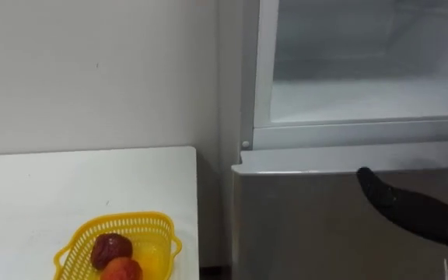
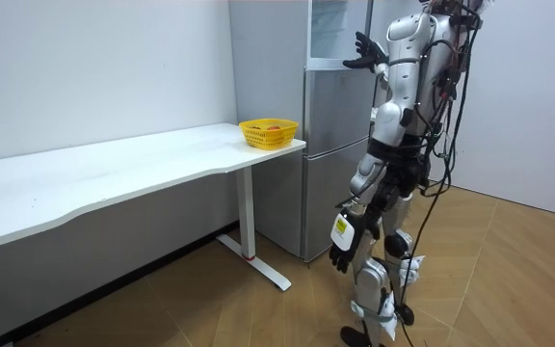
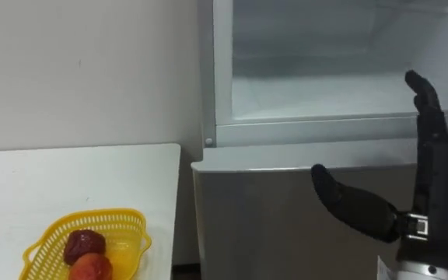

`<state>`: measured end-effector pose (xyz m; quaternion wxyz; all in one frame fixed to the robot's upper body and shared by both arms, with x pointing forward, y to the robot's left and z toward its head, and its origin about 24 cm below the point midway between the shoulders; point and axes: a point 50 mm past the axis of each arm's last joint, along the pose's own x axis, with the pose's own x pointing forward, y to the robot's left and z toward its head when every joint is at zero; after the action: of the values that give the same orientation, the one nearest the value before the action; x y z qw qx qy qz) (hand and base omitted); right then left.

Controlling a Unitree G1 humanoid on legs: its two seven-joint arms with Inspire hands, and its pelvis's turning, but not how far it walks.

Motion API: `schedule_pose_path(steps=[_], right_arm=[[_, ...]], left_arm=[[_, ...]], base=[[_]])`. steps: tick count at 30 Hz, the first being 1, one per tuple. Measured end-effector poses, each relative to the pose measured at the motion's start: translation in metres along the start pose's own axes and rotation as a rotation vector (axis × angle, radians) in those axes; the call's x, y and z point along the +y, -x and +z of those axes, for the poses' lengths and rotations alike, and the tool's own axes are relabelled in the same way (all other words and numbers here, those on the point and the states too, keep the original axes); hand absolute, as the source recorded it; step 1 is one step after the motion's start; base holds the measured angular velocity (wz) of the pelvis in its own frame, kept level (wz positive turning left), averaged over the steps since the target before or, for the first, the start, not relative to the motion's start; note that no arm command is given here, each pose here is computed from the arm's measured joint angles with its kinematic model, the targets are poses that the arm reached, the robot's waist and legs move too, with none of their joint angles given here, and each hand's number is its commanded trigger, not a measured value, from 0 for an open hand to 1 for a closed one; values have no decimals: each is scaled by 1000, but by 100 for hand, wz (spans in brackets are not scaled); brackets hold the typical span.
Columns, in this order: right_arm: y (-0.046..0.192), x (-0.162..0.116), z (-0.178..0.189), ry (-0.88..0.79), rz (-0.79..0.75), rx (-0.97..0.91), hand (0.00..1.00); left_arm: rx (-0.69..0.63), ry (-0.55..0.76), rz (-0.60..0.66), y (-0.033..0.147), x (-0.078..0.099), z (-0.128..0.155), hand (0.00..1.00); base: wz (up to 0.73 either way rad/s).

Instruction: Retrieve from the upper fridge

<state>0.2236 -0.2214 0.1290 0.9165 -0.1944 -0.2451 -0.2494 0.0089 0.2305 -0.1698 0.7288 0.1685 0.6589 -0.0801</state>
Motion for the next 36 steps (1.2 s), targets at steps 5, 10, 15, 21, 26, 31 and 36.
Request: schedule_pose_path(steps=[5, 10, 15, 21, 26, 31, 36], right_arm=[[22, -6, -33, 92, 2, 146, 0], [43, -9, -57, 155, 18, 270, 0], [48, -6, -58, 179, -24, 270, 0], [69, -12, -74, 265, -44, 344, 0], [101, -9, -99, 318, 15, 499, 0], [145, -8, -126, 367, 158, 721, 0], [170, -15, -141, 402, 206, 864, 0]], left_arm=[[11, 1, 4, 0, 1, 0, 0], [14, 3, 11, 0, 0, 1, 0], [30, 5, 10, -1, -1, 0, 0], [31, 32, 17, 0, -1, -2, 0], [22, 60, 36, 0, -1, 1, 0], [26, 45, 49, 0, -2, 0, 0], [22, 48, 72, 1, -2, 0, 0]], base=[[0], [-5], [-7], [0], [1], [1], [0]])
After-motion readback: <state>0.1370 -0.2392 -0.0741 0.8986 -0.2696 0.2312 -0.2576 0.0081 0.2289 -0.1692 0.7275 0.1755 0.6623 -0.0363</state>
